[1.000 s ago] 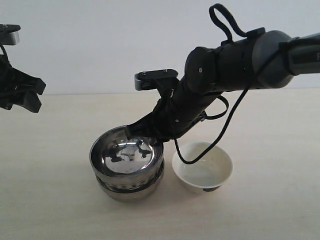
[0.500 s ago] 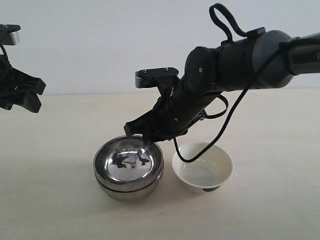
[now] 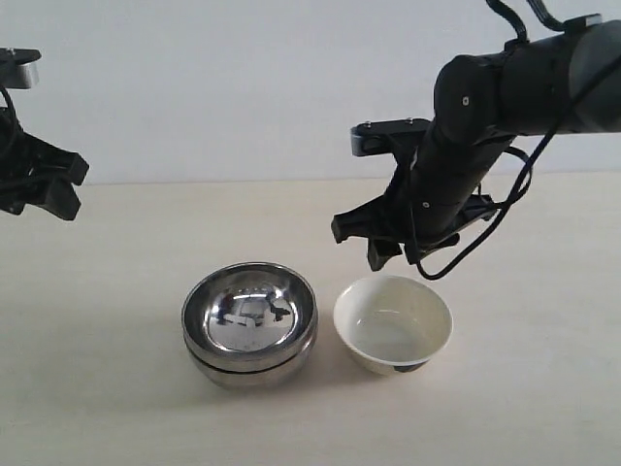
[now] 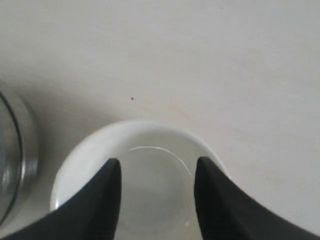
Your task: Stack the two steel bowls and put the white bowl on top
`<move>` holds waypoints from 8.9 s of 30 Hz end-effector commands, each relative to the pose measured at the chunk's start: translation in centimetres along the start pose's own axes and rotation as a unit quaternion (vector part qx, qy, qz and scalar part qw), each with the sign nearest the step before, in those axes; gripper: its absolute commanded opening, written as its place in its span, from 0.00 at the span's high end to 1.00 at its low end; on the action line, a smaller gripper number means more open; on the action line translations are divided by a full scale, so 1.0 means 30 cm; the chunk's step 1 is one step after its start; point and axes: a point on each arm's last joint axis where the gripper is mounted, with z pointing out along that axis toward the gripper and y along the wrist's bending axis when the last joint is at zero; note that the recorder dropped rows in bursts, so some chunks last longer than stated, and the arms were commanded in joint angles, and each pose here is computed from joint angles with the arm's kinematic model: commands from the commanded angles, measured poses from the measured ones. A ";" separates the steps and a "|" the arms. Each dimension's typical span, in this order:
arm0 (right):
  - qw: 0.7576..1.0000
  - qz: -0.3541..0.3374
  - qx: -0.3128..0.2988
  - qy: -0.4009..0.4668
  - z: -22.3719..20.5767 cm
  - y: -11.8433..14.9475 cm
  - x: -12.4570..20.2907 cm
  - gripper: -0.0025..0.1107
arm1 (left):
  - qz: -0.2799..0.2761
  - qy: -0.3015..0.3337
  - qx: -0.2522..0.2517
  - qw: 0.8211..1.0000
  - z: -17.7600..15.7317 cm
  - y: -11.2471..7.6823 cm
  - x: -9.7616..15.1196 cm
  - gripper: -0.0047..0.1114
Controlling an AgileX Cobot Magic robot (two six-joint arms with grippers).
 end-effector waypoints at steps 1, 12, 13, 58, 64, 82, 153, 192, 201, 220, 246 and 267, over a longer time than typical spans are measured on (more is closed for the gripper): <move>1.000 0.003 0.013 0.014 -0.020 -0.037 0.006 0.69 | -0.003 0.007 0.009 1.000 0.012 -0.004 0.016 0.48; 0.995 0.025 0.073 0.070 -0.013 -0.146 0.037 0.57 | -0.003 0.009 0.010 1.000 0.015 -0.004 0.020 0.48; 0.995 0.024 0.073 0.069 -0.004 -0.155 0.044 0.57 | -0.003 0.008 0.009 1.000 0.014 -0.004 0.019 0.48; 0.997 0.041 -0.050 -0.036 -0.148 -0.070 -0.074 0.98 | -0.003 -0.006 0.007 1.000 0.016 -0.002 0.011 0.48; 0.992 0.057 -0.102 -0.056 -0.177 -0.050 -0.102 0.98 | -0.003 -0.007 0.007 1.000 0.019 -0.002 0.013 0.48; 0.981 0.041 -0.187 -0.041 -0.113 0.122 -0.079 0.98 | -0.006 -0.010 0.009 1.000 0.019 -0.004 0.011 0.48; 0.987 0.005 -0.162 0.013 0.107 0.121 0.020 0.89 | -0.011 -0.012 0.015 1.000 0.019 -0.007 0.010 0.48; 0.976 0.022 -0.064 -0.207 -0.318 0.011 0.257 0.89 | -0.081 -0.150 0.077 0.982 -0.254 -0.079 0.283 0.59; 0.951 0.068 -0.080 -0.291 -0.418 -0.035 0.494 0.89 | -0.104 -0.252 0.156 0.949 -0.322 -0.146 0.525 0.59; 0.888 0.143 -0.103 -0.425 -0.341 -0.148 0.956 0.89 | -0.119 -0.434 0.244 0.859 -0.177 -0.203 0.943 0.61; 0.884 0.140 -0.099 -0.434 -0.341 -0.151 0.956 0.89 | -0.018 -0.458 0.255 0.852 -0.194 -0.234 0.952 0.93; 0.883 0.140 -0.099 -0.436 -0.342 -0.151 0.955 0.89 | -0.160 -0.563 -0.012 0.811 -0.224 -0.065 0.949 0.93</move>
